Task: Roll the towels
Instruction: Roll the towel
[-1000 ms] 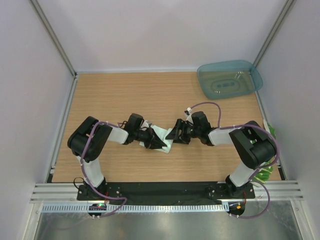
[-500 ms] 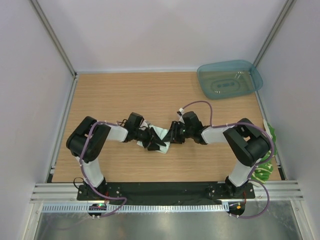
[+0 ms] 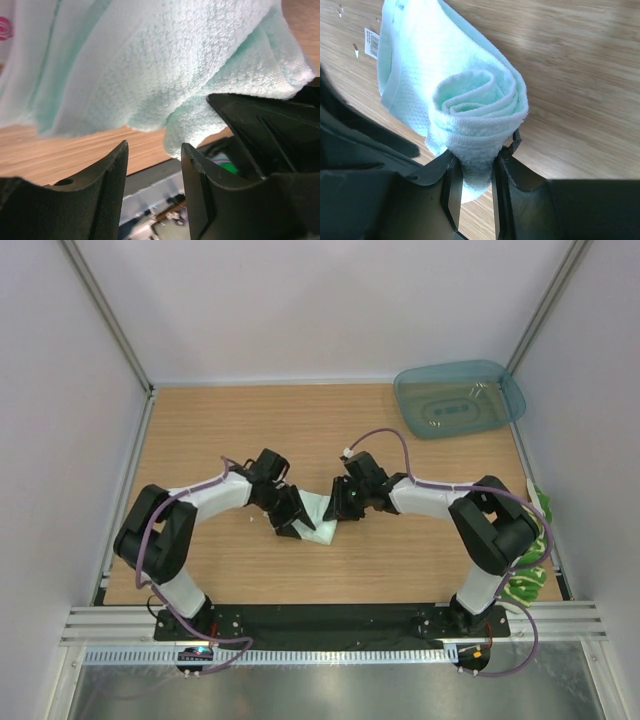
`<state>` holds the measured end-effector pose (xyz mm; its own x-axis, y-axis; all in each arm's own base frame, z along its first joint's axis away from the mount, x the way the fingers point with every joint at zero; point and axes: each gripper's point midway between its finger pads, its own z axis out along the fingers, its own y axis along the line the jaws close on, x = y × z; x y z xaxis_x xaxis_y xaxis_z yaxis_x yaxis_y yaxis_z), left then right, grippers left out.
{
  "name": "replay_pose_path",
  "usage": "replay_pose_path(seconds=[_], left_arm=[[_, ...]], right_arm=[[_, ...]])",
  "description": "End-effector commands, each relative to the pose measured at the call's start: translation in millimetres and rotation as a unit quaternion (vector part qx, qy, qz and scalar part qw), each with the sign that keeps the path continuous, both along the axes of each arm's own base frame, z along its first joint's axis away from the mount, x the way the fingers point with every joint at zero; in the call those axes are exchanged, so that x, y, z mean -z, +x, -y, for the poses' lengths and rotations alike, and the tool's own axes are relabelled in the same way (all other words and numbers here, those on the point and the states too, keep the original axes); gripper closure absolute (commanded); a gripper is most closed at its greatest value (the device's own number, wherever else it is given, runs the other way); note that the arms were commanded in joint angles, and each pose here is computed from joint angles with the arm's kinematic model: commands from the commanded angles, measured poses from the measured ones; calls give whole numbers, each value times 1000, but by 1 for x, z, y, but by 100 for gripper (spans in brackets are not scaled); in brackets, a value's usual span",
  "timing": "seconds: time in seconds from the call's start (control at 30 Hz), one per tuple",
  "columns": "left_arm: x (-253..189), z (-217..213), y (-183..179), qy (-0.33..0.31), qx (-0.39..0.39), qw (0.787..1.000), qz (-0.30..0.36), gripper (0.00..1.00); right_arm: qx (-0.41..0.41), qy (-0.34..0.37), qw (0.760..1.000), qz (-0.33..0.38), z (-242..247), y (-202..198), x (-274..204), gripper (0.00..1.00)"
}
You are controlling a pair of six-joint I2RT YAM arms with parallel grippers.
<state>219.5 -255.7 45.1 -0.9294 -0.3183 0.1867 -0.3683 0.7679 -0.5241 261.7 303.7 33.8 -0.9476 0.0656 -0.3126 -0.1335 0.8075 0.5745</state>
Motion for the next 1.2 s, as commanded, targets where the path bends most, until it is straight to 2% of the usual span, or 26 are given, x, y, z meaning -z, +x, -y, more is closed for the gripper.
replay_pose_path(seconds=[0.0, 0.03, 0.13, 0.2, 0.3, 0.57, 0.83, 0.97, 1.17], left_arm=[[-15, -24, 0, 101, 46, 992, 58, 52], [-14, -29, 6, 131, 50, 987, 81, 53], [-34, -19, 6, 165, 94, 971, 143, 54], [-44, -11, 9, 203, 115, 951, 204, 55], [-58, 4, 14, 224, 138, 924, 277, 56], [-58, 29, 2, 239, 178, 882, 365, 58], [-73, 53, -3, 171, 148, 873, 433, 59], [-68, 49, 1, 187, 135, 864, 447, 59], [-38, 49, 2, 223, 144, 862, 431, 62]], right_arm=[[-7, -53, 999, 10, 4, 2, -4, 69], [-7, -62, 998, 7, 3, 0, -4, 69], [-7, -82, 997, -1, 5, -2, -3, 69], [-9, -87, 996, -3, 2, -3, -6, 69], [-4, -91, 996, -11, 0, -2, -7, 69], [0, -105, 994, -30, 0, -1, -1, 69], [-3, -83, 995, -48, -7, -7, 3, 70], [-2, -61, 996, -68, -13, -14, 5, 70], [-1, -48, 996, -76, -18, -15, 6, 70]])
